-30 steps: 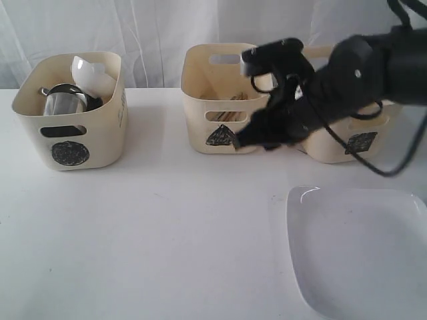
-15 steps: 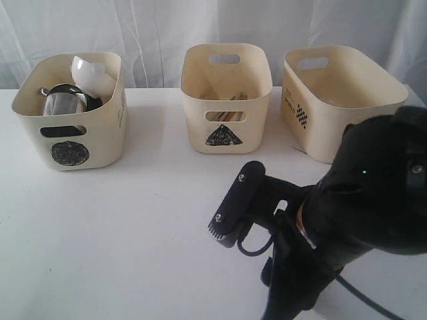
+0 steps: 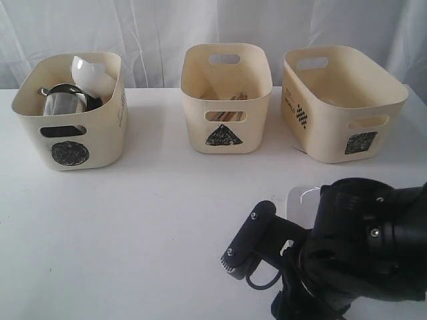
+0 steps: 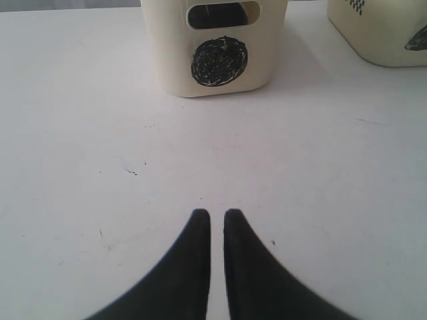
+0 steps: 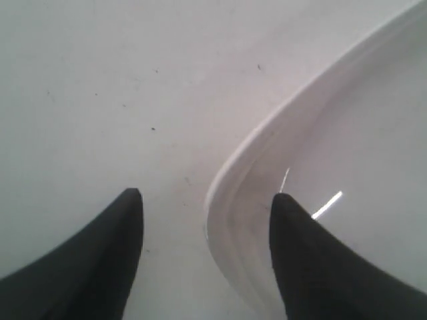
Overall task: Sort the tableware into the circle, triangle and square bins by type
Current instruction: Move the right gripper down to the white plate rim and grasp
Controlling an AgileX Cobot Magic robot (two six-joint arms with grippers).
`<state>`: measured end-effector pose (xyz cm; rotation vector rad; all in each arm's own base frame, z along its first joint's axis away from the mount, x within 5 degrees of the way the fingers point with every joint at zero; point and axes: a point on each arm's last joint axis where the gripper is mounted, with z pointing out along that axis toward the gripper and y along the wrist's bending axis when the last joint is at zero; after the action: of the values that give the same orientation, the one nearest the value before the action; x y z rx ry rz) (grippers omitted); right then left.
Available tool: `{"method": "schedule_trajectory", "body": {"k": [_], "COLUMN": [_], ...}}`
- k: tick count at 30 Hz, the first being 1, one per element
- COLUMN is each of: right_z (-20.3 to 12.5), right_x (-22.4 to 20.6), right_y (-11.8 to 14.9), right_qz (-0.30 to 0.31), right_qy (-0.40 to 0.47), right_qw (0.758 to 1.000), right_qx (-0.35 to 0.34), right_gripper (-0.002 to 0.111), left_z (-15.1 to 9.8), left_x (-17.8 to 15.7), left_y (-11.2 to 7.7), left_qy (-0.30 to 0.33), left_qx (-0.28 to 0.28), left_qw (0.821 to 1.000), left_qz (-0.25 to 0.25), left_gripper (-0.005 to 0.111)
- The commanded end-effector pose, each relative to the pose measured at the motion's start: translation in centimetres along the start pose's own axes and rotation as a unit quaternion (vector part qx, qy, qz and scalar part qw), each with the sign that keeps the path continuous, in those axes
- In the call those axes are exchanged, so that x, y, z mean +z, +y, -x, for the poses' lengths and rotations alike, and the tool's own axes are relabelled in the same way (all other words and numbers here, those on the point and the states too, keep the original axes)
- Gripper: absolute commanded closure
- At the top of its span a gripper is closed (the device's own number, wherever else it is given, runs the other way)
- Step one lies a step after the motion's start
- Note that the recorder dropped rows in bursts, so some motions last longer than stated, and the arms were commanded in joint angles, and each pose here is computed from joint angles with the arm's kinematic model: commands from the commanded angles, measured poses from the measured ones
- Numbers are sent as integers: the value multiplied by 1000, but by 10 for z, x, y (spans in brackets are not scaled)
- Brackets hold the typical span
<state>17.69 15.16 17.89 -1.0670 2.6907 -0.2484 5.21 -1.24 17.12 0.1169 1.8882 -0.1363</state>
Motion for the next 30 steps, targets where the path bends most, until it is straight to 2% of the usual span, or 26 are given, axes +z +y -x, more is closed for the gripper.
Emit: {"method": "schedule_trajectory", "body": {"k": [1,6,13,16,21,30], "right_z": [-4,-6,-5,-3,-3,-9], "right_x": [12,23,36,38,38,-1], "right_y": [3,1,4,5,5,-4], "right_qz": [-4,-27,-32,-29,-28,-32], "right_qy": [18,24,32,28,28,-23], "right_qw": [1000,999,999,999,999,999], "right_qx": [-6,1,-11,-12,-6,23], "right_gripper": [54,56,67,79,106,108], "left_z": [-1,-1,-1,-1,-1,-1], "left_x": [0,0,0,0,0,0], "left_y": [0,0,0,0,0,0], "left_qy": [-2,-2,-2,-2,-2,-2], "left_qx": [-2,-2,-2,-2,-2,-2], "left_qw": [1000,1000,1000,1000,1000,1000], "left_qz": [0,0,0,0,0,0], "left_gripper": [92,92,92,92,92,92]}}
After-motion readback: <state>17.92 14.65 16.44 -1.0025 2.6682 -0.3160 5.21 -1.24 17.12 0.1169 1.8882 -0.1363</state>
